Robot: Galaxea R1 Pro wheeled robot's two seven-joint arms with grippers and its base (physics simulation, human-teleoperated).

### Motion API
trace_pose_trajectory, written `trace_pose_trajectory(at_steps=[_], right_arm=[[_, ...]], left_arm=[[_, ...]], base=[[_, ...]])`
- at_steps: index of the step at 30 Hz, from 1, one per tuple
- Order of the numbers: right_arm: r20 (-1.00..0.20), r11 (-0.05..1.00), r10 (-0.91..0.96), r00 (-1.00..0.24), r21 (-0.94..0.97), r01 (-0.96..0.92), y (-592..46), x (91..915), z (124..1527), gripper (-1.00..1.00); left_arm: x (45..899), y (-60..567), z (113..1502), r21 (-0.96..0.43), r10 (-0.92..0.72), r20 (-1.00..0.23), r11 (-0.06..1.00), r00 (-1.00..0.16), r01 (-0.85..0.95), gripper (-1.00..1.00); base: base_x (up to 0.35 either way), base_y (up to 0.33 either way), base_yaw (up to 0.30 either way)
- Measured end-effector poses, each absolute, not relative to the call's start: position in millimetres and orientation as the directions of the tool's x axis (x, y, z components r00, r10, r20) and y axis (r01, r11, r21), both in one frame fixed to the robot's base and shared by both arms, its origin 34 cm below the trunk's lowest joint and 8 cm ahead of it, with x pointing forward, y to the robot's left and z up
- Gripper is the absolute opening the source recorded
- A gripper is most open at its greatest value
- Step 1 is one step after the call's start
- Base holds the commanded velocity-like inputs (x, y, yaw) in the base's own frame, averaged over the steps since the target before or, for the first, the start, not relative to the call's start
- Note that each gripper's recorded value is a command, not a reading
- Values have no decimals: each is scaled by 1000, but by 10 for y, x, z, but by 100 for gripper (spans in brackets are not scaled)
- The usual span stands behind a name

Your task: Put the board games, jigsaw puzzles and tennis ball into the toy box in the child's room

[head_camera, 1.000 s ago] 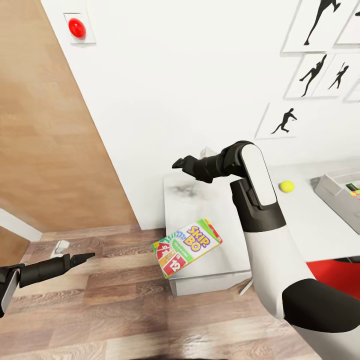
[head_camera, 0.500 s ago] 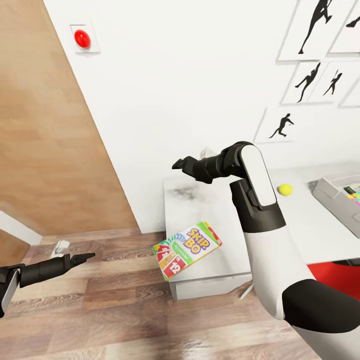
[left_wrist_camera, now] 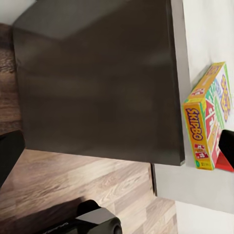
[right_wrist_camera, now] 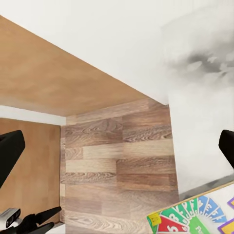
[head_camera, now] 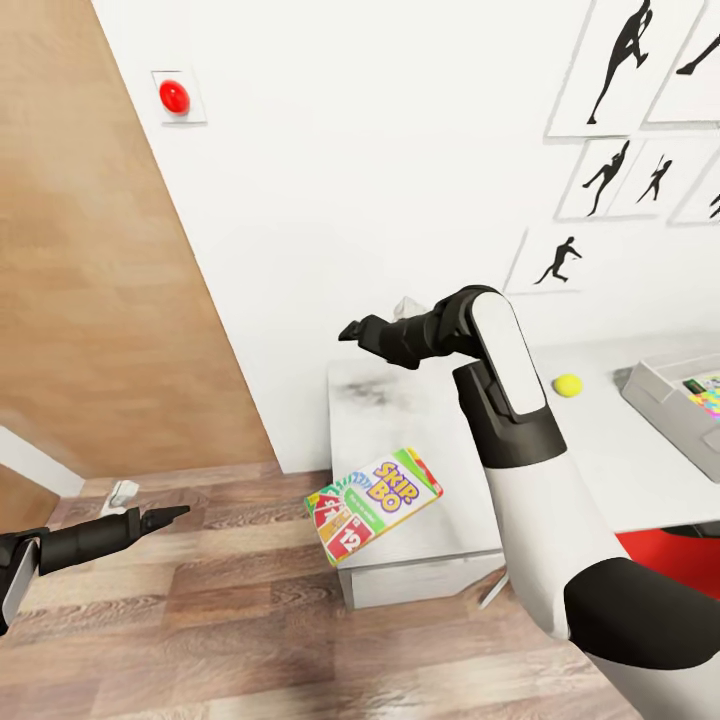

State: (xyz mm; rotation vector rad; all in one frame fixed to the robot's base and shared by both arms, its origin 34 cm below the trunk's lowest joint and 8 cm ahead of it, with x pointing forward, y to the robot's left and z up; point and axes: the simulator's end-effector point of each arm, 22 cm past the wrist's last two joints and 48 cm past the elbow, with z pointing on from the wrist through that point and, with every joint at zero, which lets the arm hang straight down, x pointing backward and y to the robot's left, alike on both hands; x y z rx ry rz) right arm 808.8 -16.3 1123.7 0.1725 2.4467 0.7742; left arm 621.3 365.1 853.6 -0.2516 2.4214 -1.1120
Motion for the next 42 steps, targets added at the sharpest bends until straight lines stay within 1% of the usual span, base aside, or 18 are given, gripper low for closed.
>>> trace_pose_trajectory(at_steps=[37, 42], right_arm=[[-522, 834, 261, -812, 546, -83, -97, 7965, 11579, 100], [-507, 835, 259, -822, 546, -73, -96, 7888, 11481, 100]], left_arm=[[6293, 3638, 8848, -753, -347, -383, 654, -856, 72, 100], [6302, 3638, 8889, -752, -347, -390, 654, -853, 78, 100]], base=[[0, 0, 0], [0, 0, 0]])
